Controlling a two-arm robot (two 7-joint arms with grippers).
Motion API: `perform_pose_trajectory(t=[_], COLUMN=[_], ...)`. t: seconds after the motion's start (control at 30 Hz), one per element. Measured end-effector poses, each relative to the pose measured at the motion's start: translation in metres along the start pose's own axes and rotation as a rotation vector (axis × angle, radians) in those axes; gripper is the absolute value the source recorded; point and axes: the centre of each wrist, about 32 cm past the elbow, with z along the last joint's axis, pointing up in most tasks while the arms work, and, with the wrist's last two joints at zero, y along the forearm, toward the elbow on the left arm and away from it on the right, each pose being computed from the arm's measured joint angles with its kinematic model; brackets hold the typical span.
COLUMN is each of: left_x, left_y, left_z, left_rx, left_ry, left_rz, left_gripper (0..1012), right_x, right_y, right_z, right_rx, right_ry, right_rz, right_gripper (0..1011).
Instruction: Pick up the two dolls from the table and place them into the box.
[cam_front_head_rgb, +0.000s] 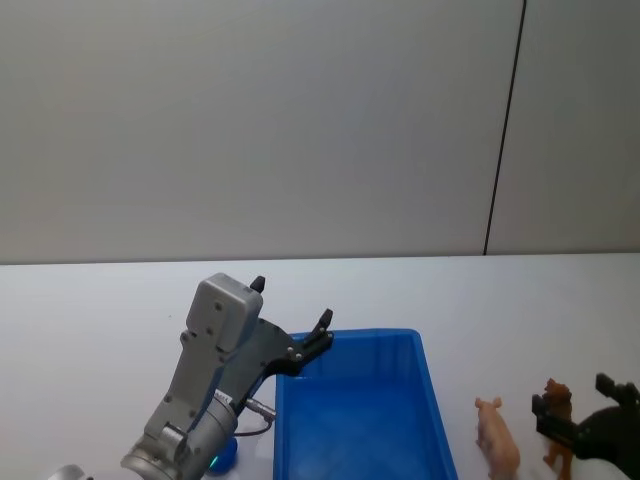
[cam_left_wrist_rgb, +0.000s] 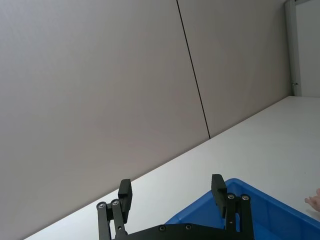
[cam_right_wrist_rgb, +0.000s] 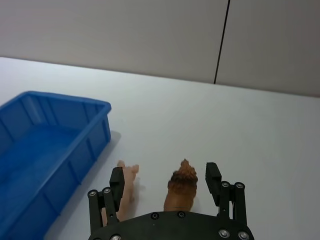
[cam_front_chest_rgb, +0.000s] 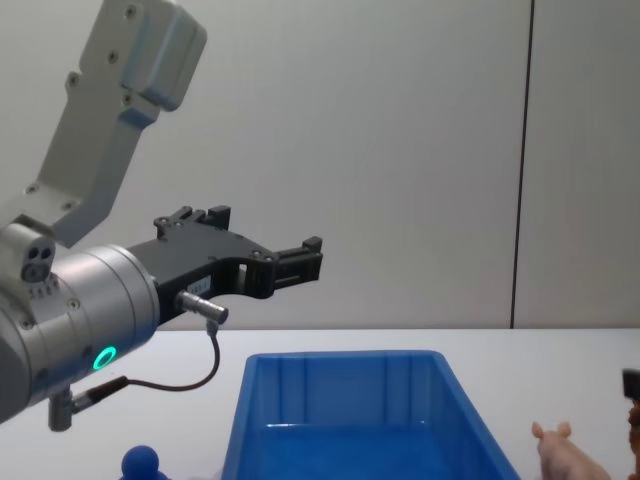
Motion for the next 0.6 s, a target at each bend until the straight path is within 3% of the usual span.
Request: perform_pose_trajectory(t=[0.2,0.6], left_x=[0.0000,0.0000], left_y=[0.0000,0.0000], left_z=[0.0000,0.0000], left_rx=[0.000,0.000], left_ry=[0.000,0.000], left_rz=[0.000,0.000], left_gripper=[1002,1001], right_x=[0.003,0.003], right_y=[0.001,0.012], right_z=[-0.008,-0.022], right_rx=[-0.067,-0.149], right_ry=[0.029,0.079], right_rz=[-0.014,-0.028], right_gripper=[1001,1001])
